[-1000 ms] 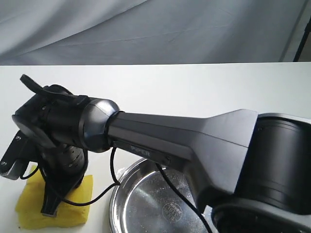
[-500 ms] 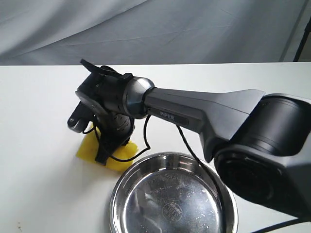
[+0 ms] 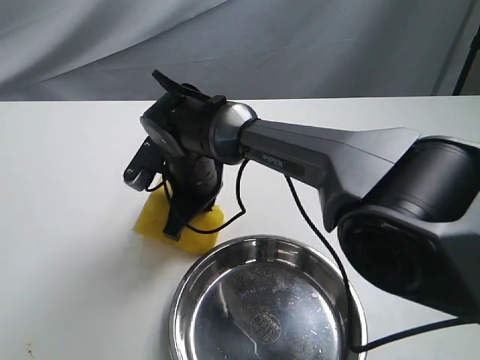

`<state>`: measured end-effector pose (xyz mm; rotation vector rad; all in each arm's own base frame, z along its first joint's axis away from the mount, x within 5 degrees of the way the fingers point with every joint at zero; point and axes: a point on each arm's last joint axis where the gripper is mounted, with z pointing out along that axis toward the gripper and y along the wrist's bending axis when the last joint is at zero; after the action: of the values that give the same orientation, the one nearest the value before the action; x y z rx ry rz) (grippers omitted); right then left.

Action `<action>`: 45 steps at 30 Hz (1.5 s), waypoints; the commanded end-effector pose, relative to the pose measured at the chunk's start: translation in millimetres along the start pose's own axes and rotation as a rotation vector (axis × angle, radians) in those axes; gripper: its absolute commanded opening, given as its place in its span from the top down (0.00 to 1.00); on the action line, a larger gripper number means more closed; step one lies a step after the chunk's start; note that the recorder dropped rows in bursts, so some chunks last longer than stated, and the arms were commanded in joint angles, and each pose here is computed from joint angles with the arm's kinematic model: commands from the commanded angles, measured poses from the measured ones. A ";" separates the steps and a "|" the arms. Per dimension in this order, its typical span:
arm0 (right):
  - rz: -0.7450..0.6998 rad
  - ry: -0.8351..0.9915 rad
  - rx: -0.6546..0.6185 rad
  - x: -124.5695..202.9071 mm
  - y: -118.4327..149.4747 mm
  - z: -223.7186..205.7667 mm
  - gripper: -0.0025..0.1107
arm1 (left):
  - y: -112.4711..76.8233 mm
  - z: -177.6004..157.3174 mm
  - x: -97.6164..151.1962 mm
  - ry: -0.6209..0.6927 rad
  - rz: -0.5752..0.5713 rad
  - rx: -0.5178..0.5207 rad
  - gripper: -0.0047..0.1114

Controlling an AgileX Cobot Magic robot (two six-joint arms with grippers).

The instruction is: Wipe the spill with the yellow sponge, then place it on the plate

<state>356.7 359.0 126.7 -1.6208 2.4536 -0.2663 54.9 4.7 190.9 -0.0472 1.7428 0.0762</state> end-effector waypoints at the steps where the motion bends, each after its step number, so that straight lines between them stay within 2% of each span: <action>1: -0.055 -0.020 -0.215 -13.9 59.5 0.6 0.98 | 0.1 0.2 1.2 0.000 -0.004 -0.002 0.96; 7: -0.154 -0.041 -0.247 -24.2 103.6 -10.3 0.98 | 0.1 0.2 1.2 0.000 -0.004 -0.002 0.96; 11: -0.216 -0.068 -0.316 -28.7 132.0 -17.7 0.98 | 0.1 0.2 1.2 0.000 -0.004 -0.002 0.96; 14: -0.263 -0.087 -0.373 -30.3 148.1 -22.7 0.98 | 0.1 0.2 1.2 0.000 -0.004 -0.002 0.96; 18: -0.305 -0.090 -0.377 -30.1 151.0 -23.4 0.98 | 0.1 0.2 1.2 0.000 -0.004 -0.002 0.96; 21: -0.296 -0.055 -0.260 -28.6 138.9 -19.5 0.98 | 0.1 0.2 1.2 0.000 -0.004 -0.002 0.96; 26: -0.200 -0.004 0.077 -26.8 97.0 -13.7 0.98 | 0.1 0.2 1.2 0.000 -0.004 -0.002 0.96; 29: -0.153 0.016 0.185 -23.4 72.9 -11.4 0.98 | 0.1 0.2 1.2 0.000 -0.004 -0.002 0.96; 38: 0.001 0.116 0.257 -0.2 10.3 0.4 0.98 | 0.1 0.2 1.2 0.000 -0.004 -0.002 0.96; 41: 0.026 0.121 0.239 3.0 3.6 2.8 0.98 | 0.1 0.2 1.2 0.000 -0.004 -0.002 0.96; 45: 0.062 0.111 0.154 2.7 10.1 4.7 0.98 | 0.1 0.2 1.2 0.000 -0.004 -0.002 0.96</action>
<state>350.7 363.4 128.8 -1.5024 2.4076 -0.5709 54.9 4.7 190.9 -0.0472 1.7428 0.0762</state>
